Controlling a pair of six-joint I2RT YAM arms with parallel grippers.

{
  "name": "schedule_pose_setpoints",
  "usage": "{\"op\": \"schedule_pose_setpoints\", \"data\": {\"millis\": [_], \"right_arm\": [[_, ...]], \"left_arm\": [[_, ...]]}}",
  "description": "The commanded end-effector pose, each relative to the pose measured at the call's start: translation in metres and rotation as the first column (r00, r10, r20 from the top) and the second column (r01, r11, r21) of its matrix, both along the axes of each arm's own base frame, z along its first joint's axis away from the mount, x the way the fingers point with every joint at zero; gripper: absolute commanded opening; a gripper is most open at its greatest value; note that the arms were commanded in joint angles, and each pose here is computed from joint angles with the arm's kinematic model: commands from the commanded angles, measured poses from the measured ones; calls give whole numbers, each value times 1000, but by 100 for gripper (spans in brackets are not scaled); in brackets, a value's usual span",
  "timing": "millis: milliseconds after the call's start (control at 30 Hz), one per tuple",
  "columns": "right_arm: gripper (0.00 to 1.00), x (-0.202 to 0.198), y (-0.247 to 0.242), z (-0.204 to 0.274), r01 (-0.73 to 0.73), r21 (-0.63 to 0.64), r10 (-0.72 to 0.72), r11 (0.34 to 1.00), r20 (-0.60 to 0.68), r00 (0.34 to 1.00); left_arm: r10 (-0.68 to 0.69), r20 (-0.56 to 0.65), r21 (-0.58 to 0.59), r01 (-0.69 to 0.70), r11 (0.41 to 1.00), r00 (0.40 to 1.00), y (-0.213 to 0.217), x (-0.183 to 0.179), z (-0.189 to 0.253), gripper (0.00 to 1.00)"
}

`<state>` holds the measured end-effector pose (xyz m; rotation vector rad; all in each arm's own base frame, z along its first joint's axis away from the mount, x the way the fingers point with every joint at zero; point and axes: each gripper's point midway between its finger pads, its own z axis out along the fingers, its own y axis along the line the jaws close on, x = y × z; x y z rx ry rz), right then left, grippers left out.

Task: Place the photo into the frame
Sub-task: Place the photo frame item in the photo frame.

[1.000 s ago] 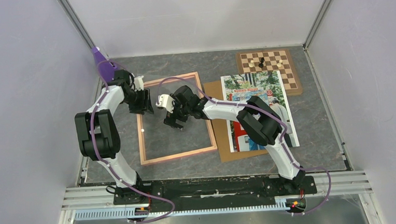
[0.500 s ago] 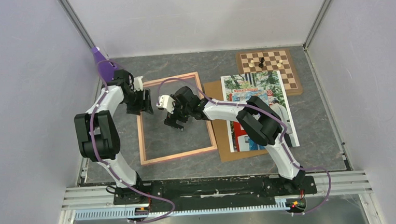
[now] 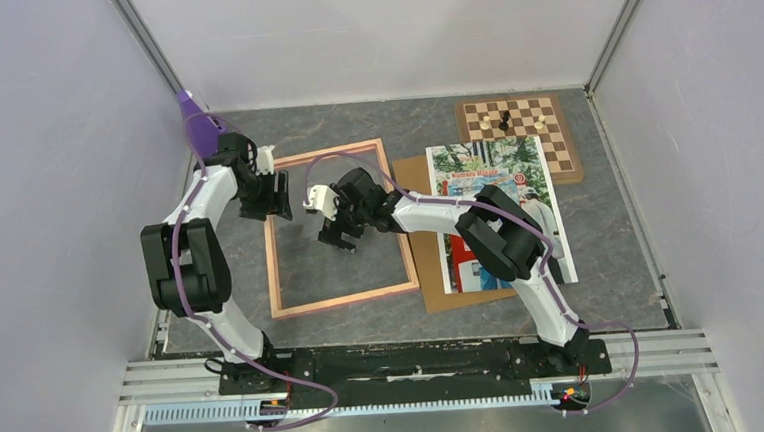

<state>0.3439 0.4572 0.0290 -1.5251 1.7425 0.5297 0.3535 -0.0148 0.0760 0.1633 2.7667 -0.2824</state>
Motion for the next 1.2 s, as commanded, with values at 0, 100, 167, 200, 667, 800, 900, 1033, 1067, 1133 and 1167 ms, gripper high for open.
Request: {"op": "schedule_pose_setpoints", "data": {"millis": [0,100,167,200,667,800,900,1033,1067,1133,1167], "right_arm": [[96,-2,1,14,-11,14,11,1000,23,1000],[96,-2,1,15,-11,16,11,1000,25,1000],[96,-2,1,18,-9,19,9,1000,27,1000],[96,-1,2,20,-6,21,5,1000,29,1000],[98,26,0,106,117,107,-131,987,140,981],[98,34,-11,131,172,132,-193,976,164,968],[98,41,-30,152,236,154,-261,960,169,951],[98,50,-81,173,348,176,-376,921,160,913],[98,50,-96,177,369,180,-397,912,160,904],[98,52,-129,181,425,178,-453,888,169,875],[98,50,-146,183,446,179,-474,877,169,864]], "left_arm": [[-36,76,36,33,999,996,5,8,24,75],[-33,80,29,31,999,996,3,10,25,75],[-31,84,27,29,999,996,3,11,27,75],[-32,90,29,29,999,995,3,12,28,75],[-14,175,49,5,999,984,11,23,54,75],[-6,192,57,-5,998,981,13,23,58,76],[-1,191,73,-13,997,982,17,21,55,76],[-5,186,94,-12,995,982,21,15,45,76],[-4,193,100,-16,995,981,22,15,44,76],[-7,198,115,-16,993,980,24,14,40,76],[-8,191,123,-16,992,982,25,12,36,76]]}}
